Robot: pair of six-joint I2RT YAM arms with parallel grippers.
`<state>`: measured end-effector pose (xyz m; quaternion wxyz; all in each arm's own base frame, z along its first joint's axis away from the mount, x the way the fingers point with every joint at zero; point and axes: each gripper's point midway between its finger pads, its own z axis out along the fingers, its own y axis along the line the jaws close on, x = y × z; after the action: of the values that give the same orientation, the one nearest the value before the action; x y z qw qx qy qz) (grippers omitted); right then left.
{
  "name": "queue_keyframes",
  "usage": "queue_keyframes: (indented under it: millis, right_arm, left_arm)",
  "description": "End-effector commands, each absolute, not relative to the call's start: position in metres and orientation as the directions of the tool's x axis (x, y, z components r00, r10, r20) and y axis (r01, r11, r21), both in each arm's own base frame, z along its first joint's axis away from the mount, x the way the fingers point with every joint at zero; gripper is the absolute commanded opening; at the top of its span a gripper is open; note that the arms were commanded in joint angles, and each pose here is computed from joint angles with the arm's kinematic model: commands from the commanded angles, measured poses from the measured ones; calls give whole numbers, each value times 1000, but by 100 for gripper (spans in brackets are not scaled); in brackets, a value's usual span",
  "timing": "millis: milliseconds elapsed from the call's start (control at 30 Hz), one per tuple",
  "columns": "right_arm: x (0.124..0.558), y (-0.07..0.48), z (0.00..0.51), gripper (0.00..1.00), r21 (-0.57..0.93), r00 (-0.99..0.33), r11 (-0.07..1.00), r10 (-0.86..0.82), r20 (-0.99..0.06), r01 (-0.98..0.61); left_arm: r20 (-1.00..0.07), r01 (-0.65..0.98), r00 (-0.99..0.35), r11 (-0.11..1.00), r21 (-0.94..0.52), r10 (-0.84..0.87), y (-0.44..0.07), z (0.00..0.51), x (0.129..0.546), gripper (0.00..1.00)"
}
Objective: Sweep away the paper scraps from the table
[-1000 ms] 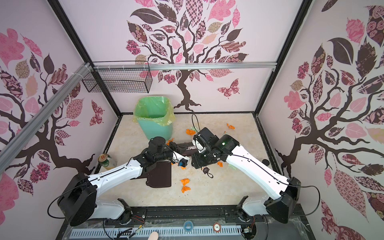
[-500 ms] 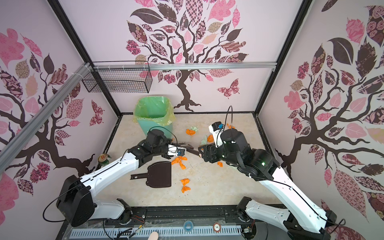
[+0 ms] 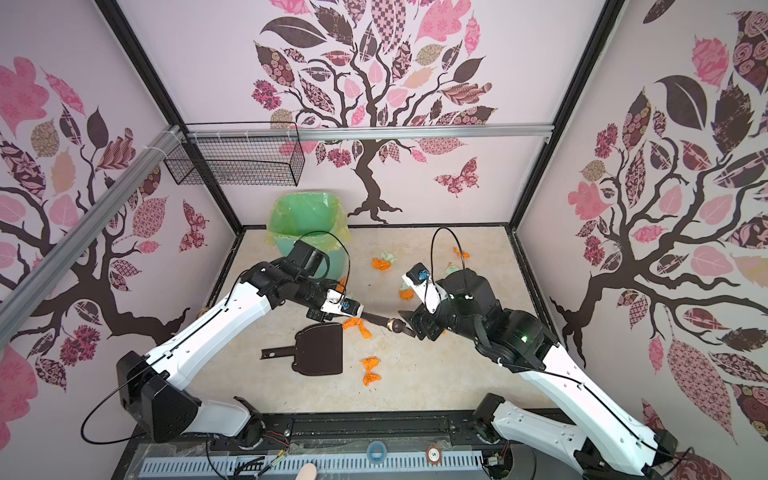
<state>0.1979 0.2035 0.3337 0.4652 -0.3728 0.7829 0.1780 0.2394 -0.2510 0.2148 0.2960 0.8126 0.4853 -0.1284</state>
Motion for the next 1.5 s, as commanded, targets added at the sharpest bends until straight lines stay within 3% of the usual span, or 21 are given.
queue_keyframes:
  millis: [0,67,200,400,700,933,1233,1333,1467]
  right_arm:
    - [194,216,352,79,-59,-229,610,-383,-895,-790]
    - [194,216,364,80,-40,-216,621,-331,-919,-783]
    - [174,231,374,79,45,-235,521,-303,-923,-852]
    - [162,242,336,77,131,-332,452,-400,-855,-882]
    - [150,263,294,76,152,-360,421,-476,-802,-894]
    - [152,269,281,55,127,-337,408,-498,-799,-904]
    - [155,272,290,47,77,-281,388,-503,-818,-918]
    - [156,274,292,47,67,-266,380,-500,-824,-923]
    - [158,274,302,63,40,-236,377,-492,-838,-925]
  left_arm:
    - [-504,866,501,-405,295,703,-247,215,224,0]
    - [-498,868,496,-416,271,711,-245,206,221,0]
    - [-500,872,490,-402,279,714,-244,201,221,0]
    - [-513,883,469,-397,251,719,-249,206,225,0]
    - [-538,900,434,-377,220,723,-254,213,229,0]
    - [-562,907,409,-390,162,719,-254,220,223,0]
    - [-582,908,397,-397,134,710,-254,225,216,0]
    - [-569,906,399,-405,123,719,-253,220,215,0]
    - [-527,895,425,-428,124,736,-250,208,213,0]
